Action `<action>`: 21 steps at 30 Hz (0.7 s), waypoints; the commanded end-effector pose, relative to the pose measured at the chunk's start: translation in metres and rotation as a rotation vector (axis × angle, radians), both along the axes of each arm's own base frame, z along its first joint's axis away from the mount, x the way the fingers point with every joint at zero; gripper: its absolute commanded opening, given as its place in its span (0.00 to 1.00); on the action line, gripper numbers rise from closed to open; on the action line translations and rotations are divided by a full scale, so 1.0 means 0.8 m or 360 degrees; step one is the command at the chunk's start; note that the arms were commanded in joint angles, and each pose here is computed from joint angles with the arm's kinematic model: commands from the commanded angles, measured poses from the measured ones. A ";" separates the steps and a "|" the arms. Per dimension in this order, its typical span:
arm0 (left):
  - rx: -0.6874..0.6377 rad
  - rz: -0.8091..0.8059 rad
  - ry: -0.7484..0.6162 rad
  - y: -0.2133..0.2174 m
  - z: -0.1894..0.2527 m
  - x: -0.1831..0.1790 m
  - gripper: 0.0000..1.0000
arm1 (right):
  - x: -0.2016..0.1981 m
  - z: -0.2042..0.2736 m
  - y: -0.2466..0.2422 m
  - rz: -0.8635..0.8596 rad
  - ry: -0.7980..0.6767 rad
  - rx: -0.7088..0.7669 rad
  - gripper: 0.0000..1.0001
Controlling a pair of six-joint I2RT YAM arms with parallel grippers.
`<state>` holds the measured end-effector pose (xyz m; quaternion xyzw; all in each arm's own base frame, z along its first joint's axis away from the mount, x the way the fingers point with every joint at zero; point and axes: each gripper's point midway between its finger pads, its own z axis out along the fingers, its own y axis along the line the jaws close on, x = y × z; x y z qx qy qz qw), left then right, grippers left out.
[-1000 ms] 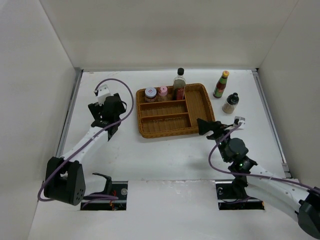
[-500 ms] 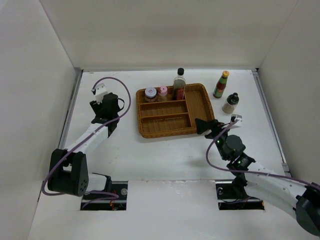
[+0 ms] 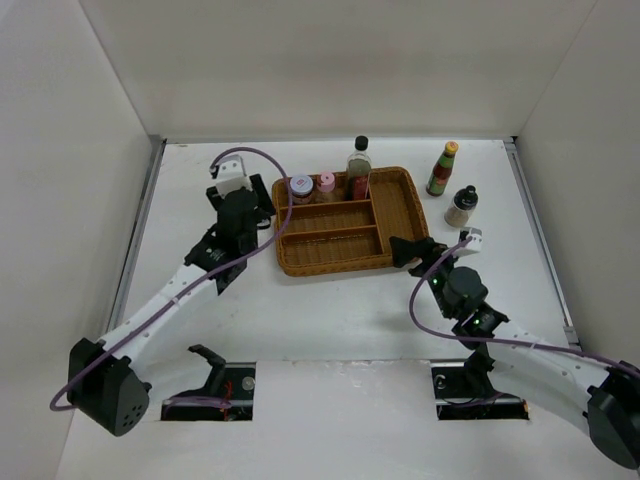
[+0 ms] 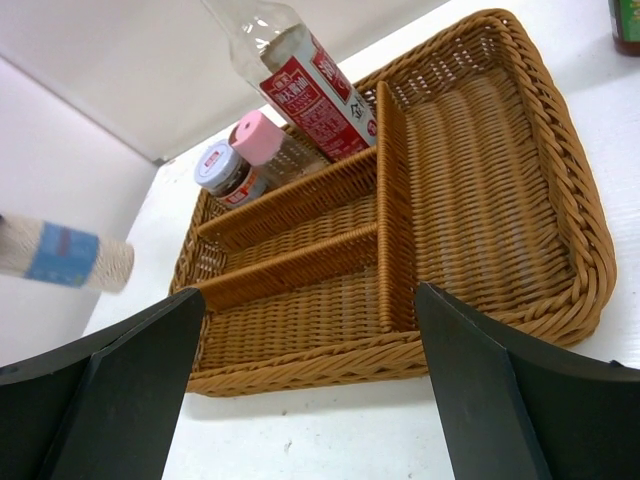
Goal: Organize the condiment bottles
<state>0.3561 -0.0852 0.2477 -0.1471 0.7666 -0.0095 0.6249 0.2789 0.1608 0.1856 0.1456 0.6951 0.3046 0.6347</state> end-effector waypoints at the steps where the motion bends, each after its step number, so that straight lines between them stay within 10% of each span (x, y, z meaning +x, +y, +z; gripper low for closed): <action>1: -0.0143 -0.0148 -0.0219 -0.057 0.063 0.007 0.37 | 0.005 0.036 0.003 -0.0001 -0.0094 0.0083 0.93; 21: -0.0017 -0.0328 -0.0115 -0.131 0.011 0.066 0.37 | 0.009 0.031 0.008 0.0018 -0.0066 0.0085 0.93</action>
